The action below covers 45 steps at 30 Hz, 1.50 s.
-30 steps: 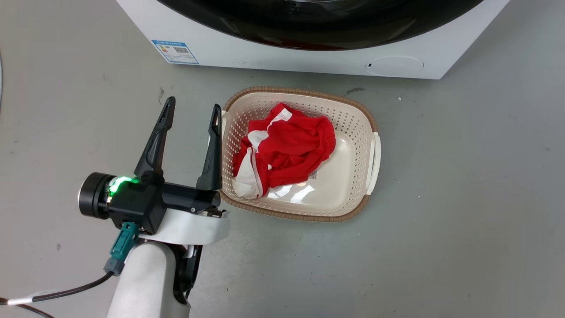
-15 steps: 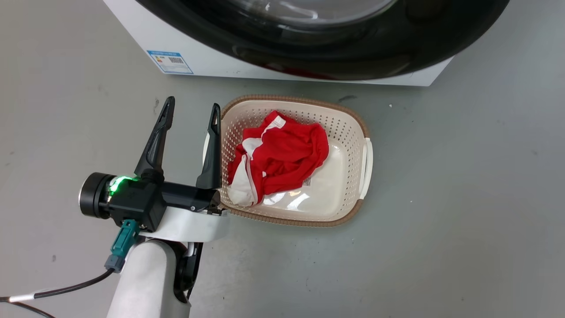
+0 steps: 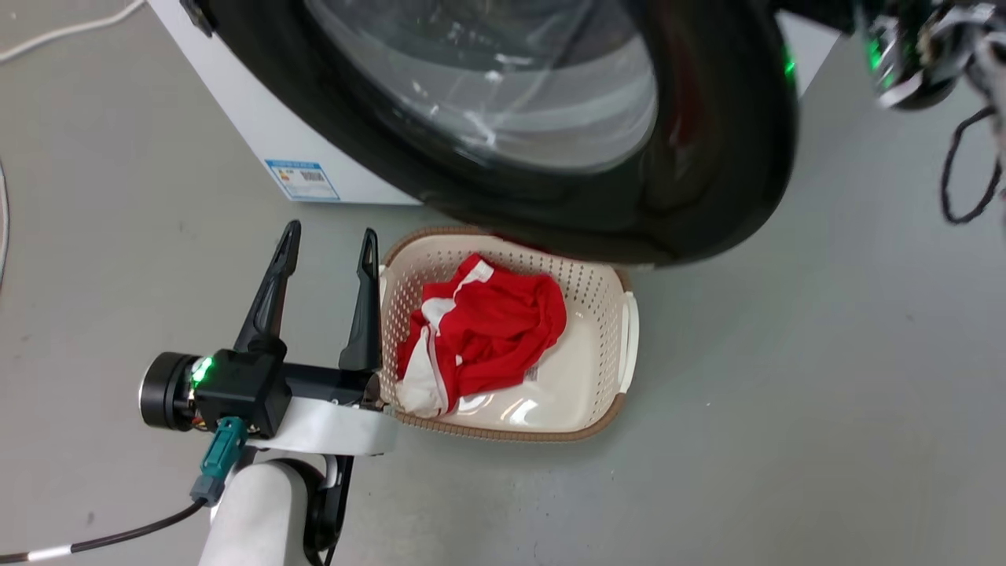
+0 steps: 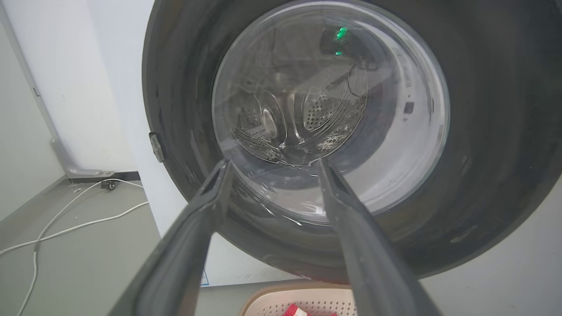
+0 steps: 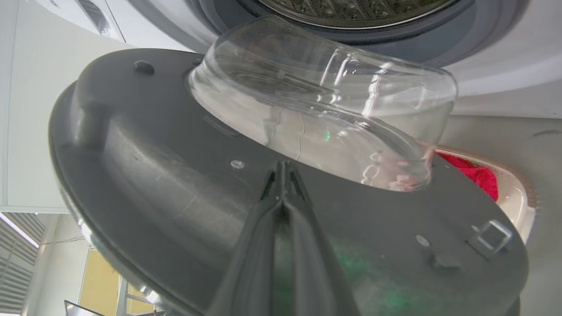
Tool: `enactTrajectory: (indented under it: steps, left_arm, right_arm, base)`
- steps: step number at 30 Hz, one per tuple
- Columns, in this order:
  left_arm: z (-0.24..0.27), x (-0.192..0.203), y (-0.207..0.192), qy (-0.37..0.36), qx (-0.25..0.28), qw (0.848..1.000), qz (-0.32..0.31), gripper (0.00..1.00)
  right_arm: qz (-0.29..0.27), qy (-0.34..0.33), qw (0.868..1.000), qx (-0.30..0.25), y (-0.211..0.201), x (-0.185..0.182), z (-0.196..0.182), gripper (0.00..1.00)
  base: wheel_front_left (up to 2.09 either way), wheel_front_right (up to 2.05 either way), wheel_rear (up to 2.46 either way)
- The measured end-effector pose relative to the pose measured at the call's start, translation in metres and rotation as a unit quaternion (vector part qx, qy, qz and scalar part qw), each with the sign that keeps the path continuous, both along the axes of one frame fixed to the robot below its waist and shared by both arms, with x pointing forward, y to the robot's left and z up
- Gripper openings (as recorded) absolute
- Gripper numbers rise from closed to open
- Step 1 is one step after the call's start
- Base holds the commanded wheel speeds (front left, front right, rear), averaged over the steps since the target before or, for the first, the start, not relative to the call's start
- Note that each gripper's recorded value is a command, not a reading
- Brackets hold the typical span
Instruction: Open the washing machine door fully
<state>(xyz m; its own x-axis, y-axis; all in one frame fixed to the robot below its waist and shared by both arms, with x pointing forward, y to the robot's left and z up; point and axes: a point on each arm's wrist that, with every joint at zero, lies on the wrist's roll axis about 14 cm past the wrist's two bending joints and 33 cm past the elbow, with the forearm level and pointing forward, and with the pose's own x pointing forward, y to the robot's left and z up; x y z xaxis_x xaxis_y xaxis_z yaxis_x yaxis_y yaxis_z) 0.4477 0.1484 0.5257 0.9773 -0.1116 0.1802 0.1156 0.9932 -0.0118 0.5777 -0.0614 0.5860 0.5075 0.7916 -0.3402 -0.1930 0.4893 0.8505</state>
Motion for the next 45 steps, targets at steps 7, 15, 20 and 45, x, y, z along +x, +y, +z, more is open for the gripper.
enactTrajectory:
  steps: [7,15,20,45]
  left_arm:
    - [0.01,-0.012,-0.004,-0.009,0.004,1.0,-0.004,1.0]
    - [0.014,-0.031,-0.004,-0.009,0.008,1.0,-0.004,1.0]
    - [0.018,-0.04,-0.005,-0.013,0.009,1.0,-0.006,1.0]
    - [0.021,-0.06,-0.013,-0.012,-0.007,1.0,-0.008,1.0]
  right_arm:
    - [0.047,0.0,0.999,0.002,0.018,-0.042,-0.001,0.0]
    - [0.111,0.0,0.994,0.016,0.05,-0.094,-0.004,0.0]
    - [0.144,-0.005,0.989,0.03,0.07,-0.121,-0.003,0.0]
    - [-0.171,-0.085,0.965,0.178,-0.003,-0.117,-0.006,0.0]
  base:
    - [0.0,0.0,0.0]
    - [0.0,0.0,0.0]
    - [0.0,0.0,0.0]
    - [0.0,0.0,0.0]
